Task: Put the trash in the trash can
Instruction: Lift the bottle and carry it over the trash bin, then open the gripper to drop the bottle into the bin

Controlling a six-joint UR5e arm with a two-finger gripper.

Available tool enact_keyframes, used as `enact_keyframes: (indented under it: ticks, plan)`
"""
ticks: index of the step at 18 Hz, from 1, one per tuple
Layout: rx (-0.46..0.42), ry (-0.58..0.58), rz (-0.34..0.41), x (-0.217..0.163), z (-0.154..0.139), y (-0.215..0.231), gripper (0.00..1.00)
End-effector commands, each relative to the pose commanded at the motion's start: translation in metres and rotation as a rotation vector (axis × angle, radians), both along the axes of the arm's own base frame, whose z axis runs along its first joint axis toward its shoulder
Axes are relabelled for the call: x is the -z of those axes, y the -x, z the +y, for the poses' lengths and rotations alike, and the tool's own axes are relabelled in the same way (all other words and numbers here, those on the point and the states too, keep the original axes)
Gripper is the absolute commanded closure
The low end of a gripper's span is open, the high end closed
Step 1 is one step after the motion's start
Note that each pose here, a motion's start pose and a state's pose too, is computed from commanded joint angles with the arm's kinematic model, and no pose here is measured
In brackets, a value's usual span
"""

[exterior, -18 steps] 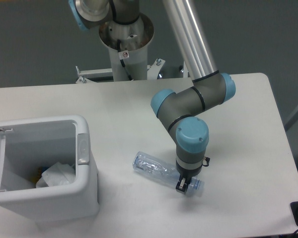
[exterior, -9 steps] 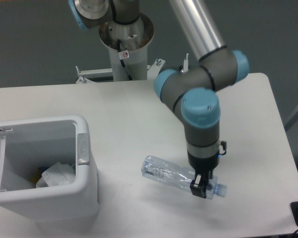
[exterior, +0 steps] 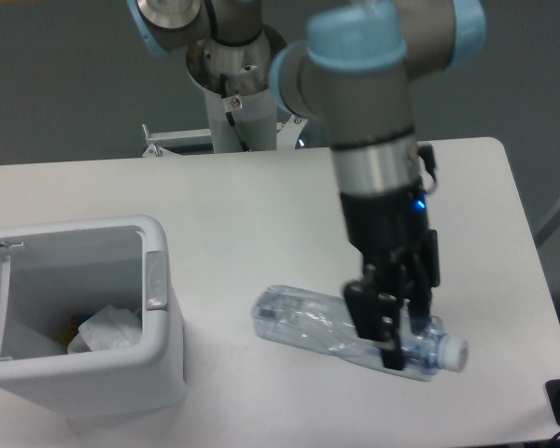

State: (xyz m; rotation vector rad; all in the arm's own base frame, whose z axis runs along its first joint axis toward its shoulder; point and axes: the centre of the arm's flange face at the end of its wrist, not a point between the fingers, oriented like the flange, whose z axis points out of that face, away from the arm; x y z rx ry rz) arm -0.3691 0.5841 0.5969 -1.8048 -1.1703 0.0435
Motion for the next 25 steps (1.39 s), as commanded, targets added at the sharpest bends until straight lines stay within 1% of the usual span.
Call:
enact_keyframes:
  ticks: [1, 2, 5, 6, 8, 10, 11, 12, 13, 14, 15, 17, 20, 21, 23, 24, 25]
  plan:
    - [0.061, 0.004, 0.055, -0.006, 0.010, -0.021, 0.37]
    - [0.104, 0.007, 0.074, -0.009, 0.019, -0.039, 0.37]
    - [0.176, 0.002, 0.092, -0.018, 0.031, -0.085, 0.36]
    - [0.208, 0.005, 0.091, -0.017, 0.035, -0.106, 0.36]
    - [0.250, 0.023, 0.077, -0.007, 0.038, -0.136, 0.36]
    - [0.289, 0.024, 0.075, -0.005, 0.046, -0.161, 0.36]
    - [0.302, 0.027, 0.071, -0.003, 0.050, -0.169, 0.33]
    - [0.317, 0.036, 0.064, 0.004, 0.053, -0.177, 0.25]
    - [0.327, 0.048, 0.061, 0.010, 0.054, -0.181, 0.09]
    - [0.343, 0.062, 0.077, 0.013, 0.054, -0.182, 0.00]
    - [0.372, 0.077, 0.097, 0.016, 0.057, -0.189, 0.00]
    - [0.371, 0.071, 0.107, 0.009, 0.053, -0.190, 0.00]
    - [0.367, 0.064, 0.143, -0.007, 0.046, -0.188, 0.00]
    - [0.348, 0.087, 0.168, -0.006, 0.040, -0.168, 0.00]
    - [0.257, 0.148, 0.214, -0.003, 0.022, -0.124, 0.00]
    - [0.234, 0.186, 0.240, 0.002, 0.014, -0.107, 0.00]
    - [0.229, 0.229, 0.266, 0.008, 0.003, -0.085, 0.00]
